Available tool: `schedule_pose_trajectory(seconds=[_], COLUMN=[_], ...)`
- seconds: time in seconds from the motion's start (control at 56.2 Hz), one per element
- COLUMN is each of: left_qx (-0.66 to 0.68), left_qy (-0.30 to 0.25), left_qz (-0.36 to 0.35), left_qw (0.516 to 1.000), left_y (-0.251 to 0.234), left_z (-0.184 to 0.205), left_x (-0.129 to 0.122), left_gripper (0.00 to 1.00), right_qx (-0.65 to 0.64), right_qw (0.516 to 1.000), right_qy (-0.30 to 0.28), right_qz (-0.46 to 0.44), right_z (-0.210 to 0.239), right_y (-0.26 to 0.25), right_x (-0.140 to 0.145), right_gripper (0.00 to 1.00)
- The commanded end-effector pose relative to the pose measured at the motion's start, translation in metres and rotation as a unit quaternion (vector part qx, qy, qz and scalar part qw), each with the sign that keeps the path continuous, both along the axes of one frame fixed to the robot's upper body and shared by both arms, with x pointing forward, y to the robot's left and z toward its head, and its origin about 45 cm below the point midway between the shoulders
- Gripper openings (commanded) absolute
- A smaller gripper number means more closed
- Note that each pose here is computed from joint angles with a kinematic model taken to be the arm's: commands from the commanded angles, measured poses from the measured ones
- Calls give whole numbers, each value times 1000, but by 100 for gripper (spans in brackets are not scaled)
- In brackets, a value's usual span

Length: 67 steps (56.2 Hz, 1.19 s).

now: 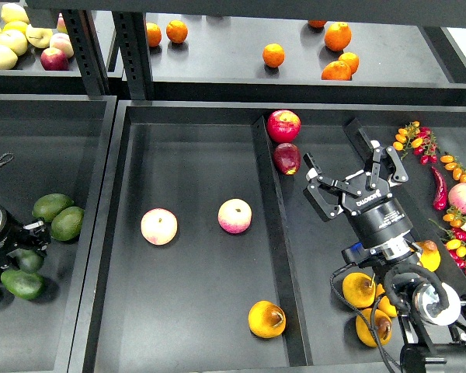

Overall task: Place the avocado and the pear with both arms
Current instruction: 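Lower the avocado among the other avocados and open the left gripper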

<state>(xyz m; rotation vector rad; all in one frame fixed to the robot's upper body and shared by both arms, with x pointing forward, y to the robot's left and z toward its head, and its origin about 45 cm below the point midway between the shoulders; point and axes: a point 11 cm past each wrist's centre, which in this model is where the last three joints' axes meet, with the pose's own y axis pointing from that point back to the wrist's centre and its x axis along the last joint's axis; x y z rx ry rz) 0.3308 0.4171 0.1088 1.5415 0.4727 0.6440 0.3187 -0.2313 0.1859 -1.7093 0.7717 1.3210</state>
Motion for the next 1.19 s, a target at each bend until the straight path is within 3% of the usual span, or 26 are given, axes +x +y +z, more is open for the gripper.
schedule_pose_trajectory(seconds=[0.0, 0.569, 1.174], left_qx=[5, 35, 33], left_qy=[-7, -30, -16], left_qz=[5, 32, 40], left_qw=[1000, 998, 999], left_y=[3, 13, 6], left_z=[2, -7, -31], left_x=[5, 21, 9], left_gripper=[37, 37, 39], right_qx=[1, 7, 7], right_qw=[1000, 1000, 1000], right_qy=[-3, -4, -4], right_qz=[0, -2, -2], right_z=[0, 2, 2], right_y=[0, -1, -2], right_x=[0, 0, 0], right_gripper=[100, 100, 100])
